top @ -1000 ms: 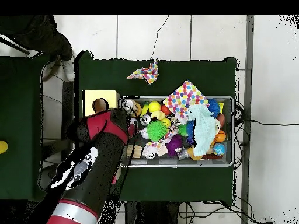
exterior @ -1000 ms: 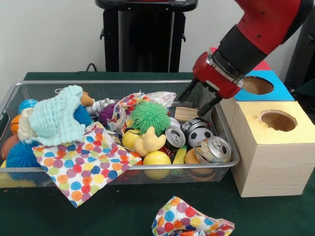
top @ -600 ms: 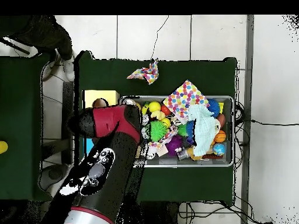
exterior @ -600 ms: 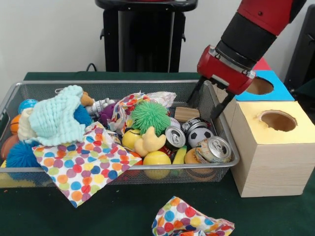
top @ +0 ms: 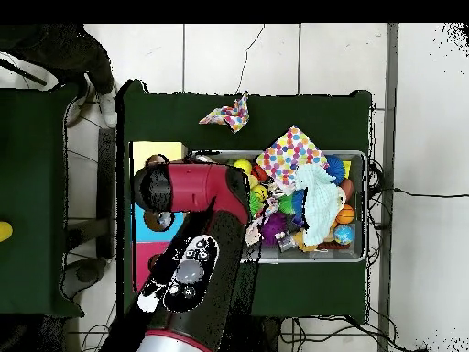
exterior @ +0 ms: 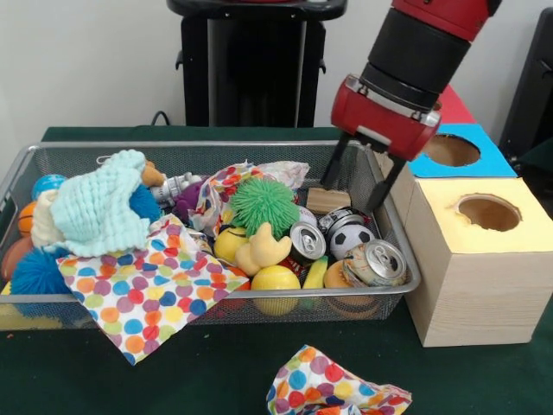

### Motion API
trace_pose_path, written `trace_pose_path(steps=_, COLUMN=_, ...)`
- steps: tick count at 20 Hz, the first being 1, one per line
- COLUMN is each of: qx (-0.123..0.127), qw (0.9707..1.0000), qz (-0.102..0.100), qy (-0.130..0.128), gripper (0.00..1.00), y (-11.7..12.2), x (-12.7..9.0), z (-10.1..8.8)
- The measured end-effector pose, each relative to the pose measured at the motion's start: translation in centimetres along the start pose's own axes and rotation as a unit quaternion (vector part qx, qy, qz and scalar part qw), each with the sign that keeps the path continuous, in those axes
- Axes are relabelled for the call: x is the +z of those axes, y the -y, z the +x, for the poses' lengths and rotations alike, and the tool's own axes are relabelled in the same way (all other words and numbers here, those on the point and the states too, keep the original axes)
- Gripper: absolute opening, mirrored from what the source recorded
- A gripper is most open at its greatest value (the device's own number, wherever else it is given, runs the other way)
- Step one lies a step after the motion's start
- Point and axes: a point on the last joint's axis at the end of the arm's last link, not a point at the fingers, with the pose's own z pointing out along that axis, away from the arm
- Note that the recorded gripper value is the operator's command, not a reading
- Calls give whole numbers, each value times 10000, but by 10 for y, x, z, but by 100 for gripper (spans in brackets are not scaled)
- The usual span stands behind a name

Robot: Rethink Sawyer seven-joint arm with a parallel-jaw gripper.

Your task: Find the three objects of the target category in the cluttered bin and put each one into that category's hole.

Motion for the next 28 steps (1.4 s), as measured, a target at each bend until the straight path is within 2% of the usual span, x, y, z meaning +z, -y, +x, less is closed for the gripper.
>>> trace_pose_path(steps=3, qx=80, qw=10000, qz=-7, qy=-55, gripper=100, y=9, x=0, z=0)
trace_pose_path(steps=4, qx=218, qw=9997, qz=-40, qy=-130, gripper=0, y=22, x=-1, z=-3)
trace_pose_path(steps=7, qx=255, qw=9996, qz=-50, qy=-147, gripper=0, y=26, x=-1, z=-4)
trace_pose_path(steps=19, qx=528, qw=9981, qz=-93, qy=-304, gripper=0, y=74, x=-3, z=-12)
trace_pose_path(steps=28, qx=740, qw=9958, qz=-318, qy=-440, gripper=0, y=103, x=5, z=-27)
